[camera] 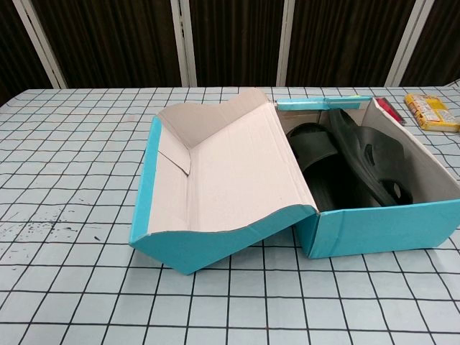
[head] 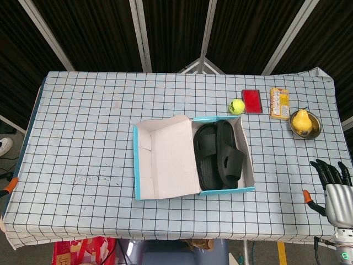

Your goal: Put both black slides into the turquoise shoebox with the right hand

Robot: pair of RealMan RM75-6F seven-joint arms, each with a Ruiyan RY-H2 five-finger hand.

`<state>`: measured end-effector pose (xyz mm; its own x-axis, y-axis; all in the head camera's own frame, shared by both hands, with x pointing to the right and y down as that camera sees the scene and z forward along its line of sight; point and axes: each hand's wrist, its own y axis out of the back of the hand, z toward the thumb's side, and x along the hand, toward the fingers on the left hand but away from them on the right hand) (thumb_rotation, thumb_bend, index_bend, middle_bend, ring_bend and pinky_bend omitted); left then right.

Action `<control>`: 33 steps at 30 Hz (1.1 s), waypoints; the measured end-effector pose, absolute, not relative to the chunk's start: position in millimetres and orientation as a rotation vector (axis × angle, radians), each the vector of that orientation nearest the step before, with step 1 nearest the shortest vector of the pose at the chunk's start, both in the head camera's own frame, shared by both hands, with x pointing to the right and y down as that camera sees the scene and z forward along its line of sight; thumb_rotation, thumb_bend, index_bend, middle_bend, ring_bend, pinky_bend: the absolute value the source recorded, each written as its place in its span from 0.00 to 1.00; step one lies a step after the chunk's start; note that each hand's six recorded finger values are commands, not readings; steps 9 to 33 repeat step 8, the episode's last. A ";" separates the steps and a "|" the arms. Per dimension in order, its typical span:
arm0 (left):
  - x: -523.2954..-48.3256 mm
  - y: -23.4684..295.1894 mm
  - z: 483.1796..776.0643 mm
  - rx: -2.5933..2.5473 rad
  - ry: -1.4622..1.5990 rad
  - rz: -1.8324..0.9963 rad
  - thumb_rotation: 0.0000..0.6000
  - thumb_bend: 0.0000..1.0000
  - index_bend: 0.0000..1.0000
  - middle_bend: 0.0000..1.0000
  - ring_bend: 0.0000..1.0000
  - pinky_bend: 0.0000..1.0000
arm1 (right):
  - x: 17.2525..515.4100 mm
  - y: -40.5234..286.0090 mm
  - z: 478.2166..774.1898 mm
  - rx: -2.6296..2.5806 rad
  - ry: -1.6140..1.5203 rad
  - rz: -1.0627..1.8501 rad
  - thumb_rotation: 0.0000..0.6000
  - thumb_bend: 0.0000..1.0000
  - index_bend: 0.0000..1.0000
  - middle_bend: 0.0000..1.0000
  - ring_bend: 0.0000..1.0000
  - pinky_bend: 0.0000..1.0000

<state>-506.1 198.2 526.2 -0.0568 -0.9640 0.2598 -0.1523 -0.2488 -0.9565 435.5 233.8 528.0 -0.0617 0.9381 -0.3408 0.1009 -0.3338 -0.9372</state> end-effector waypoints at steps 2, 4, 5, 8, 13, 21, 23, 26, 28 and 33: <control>-508.8 198.5 522.9 -1.463 1.253 -1.382 1.00 0.31 0.01 0.00 0.00 0.00 | 439.2 244.0 534.2 -1.465 -1.132 1.485 1.00 0.35 0.19 0.17 0.15 0.00; -511.7 198.5 520.7 -1.455 1.262 -1.382 1.00 0.31 0.01 0.00 0.00 0.00 | 442.7 253.1 539.0 -1.437 -1.113 1.503 1.00 0.35 0.19 0.17 0.14 0.00; -512.5 198.5 520.1 -1.452 1.264 -1.381 1.00 0.31 0.01 0.00 0.00 0.00 | 444.2 254.5 539.3 -1.425 -1.108 1.512 1.00 0.35 0.18 0.17 0.14 0.00; -514.8 199.2 519.8 -1.448 1.259 -1.384 1.00 0.31 0.01 0.00 0.00 0.00 | 448.2 255.6 537.4 -1.400 -1.112 1.533 1.00 0.35 0.19 0.16 0.13 0.00; -514.8 199.2 519.8 -1.448 1.259 -1.384 1.00 0.31 0.01 0.00 0.00 0.00 | 448.2 255.6 537.4 -1.400 -1.112 1.533 1.00 0.35 0.19 0.16 0.13 0.00; -514.8 199.2 519.8 -1.448 1.259 -1.384 1.00 0.31 0.01 0.00 0.00 0.00 | 448.2 255.6 537.4 -1.400 -1.112 1.533 1.00 0.35 0.19 0.16 0.13 0.00; -514.8 199.2 519.8 -1.448 1.259 -1.384 1.00 0.31 0.01 0.00 0.00 0.00 | 448.2 255.6 537.4 -1.400 -1.112 1.533 1.00 0.35 0.19 0.16 0.13 0.00; -514.8 199.2 519.8 -1.448 1.259 -1.384 1.00 0.31 0.01 0.00 0.00 0.00 | 448.2 255.6 537.4 -1.400 -1.112 1.533 1.00 0.35 0.19 0.16 0.13 0.00; -514.8 199.2 519.8 -1.448 1.259 -1.384 1.00 0.31 0.01 0.00 0.00 0.00 | 448.2 255.6 537.4 -1.400 -1.112 1.533 1.00 0.35 0.19 0.16 0.13 0.00; -514.8 199.2 519.8 -1.448 1.259 -1.384 1.00 0.31 0.01 0.00 0.00 0.00 | 448.2 255.6 537.4 -1.400 -1.112 1.533 1.00 0.35 0.19 0.16 0.13 0.00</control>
